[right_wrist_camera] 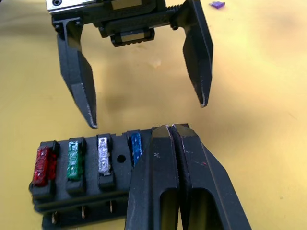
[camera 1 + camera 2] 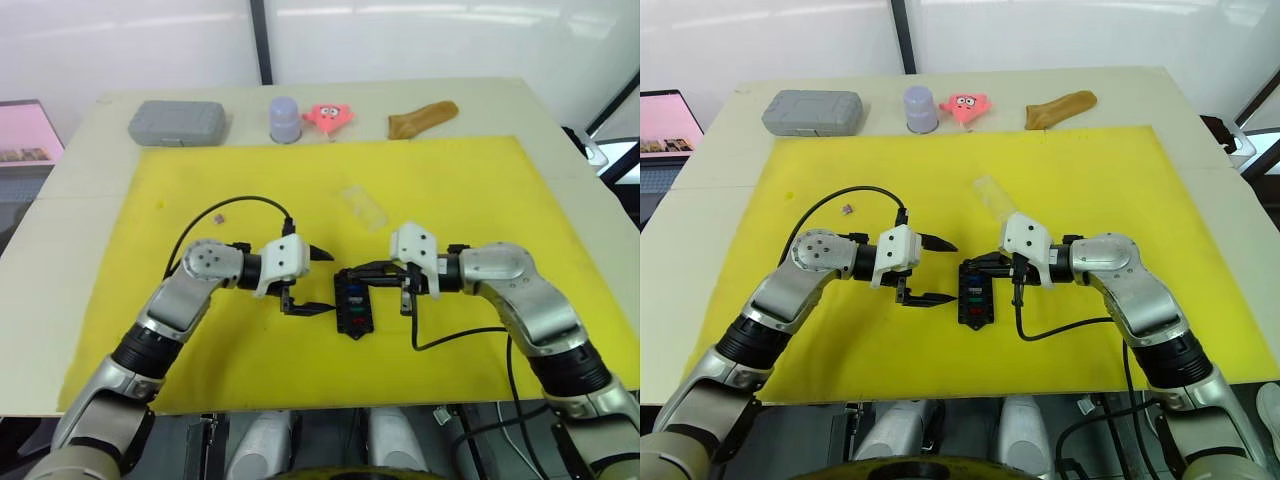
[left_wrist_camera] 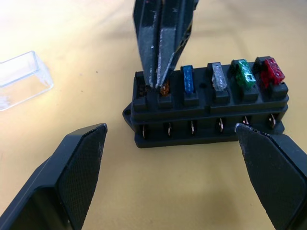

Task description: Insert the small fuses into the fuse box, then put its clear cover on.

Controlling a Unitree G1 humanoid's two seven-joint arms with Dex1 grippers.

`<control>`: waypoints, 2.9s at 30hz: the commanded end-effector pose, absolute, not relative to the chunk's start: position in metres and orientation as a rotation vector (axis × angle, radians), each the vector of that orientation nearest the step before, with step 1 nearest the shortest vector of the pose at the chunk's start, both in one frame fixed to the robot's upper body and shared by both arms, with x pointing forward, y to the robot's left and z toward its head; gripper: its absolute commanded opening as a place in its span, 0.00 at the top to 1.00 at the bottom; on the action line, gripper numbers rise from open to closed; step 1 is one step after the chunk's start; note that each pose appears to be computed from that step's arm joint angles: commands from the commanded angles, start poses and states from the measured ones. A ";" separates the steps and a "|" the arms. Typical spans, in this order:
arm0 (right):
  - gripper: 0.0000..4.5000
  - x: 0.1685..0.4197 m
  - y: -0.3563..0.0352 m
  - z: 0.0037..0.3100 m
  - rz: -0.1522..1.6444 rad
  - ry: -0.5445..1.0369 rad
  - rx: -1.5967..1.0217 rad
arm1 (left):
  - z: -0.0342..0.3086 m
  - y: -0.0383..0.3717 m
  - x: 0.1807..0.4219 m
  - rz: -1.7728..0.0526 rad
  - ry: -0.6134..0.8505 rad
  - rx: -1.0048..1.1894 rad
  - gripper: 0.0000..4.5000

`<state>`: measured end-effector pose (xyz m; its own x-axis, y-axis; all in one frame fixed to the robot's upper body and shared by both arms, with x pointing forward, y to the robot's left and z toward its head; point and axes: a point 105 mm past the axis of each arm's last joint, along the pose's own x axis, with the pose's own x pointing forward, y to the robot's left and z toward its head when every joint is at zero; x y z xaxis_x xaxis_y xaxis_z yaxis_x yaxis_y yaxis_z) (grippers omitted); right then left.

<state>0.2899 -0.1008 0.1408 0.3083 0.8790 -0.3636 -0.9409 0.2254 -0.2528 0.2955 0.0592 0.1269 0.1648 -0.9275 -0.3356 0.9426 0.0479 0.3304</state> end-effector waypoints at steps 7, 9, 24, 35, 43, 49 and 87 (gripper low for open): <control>0.86 0.315 -0.196 0.202 0.831 0.094 -0.418 | 0.154 0.155 0.301 -1.018 0.124 0.134 0.00; 0.70 0.317 -0.226 0.210 0.717 0.107 -0.419 | 0.155 0.194 0.300 -0.883 0.176 0.062 0.00; 0.01 0.306 -0.224 0.220 0.627 0.067 -0.335 | 0.163 0.300 0.290 -0.534 0.369 -0.303 0.00; 0.01 0.281 -0.110 0.231 1.010 0.003 -0.220 | 0.148 0.273 0.349 -0.523 0.538 -0.817 0.00; 0.01 0.281 -0.085 0.231 1.044 -0.024 -0.211 | 0.133 0.262 0.377 -0.461 0.540 -0.934 0.00; 0.01 0.282 -0.081 0.225 1.033 -0.022 -0.226 | 0.129 0.235 0.387 -0.524 0.566 -0.984 0.00; 0.00 0.278 -0.086 0.223 1.025 -0.028 -0.314 | 0.113 0.204 0.408 -0.513 0.537 -0.887 0.99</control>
<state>0.2820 -0.0849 0.2110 0.5206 0.8381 -0.1630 -0.8468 0.4825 -0.2239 0.4066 0.1971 0.1116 0.7308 -0.6457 -0.2214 0.2025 0.5149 -0.8330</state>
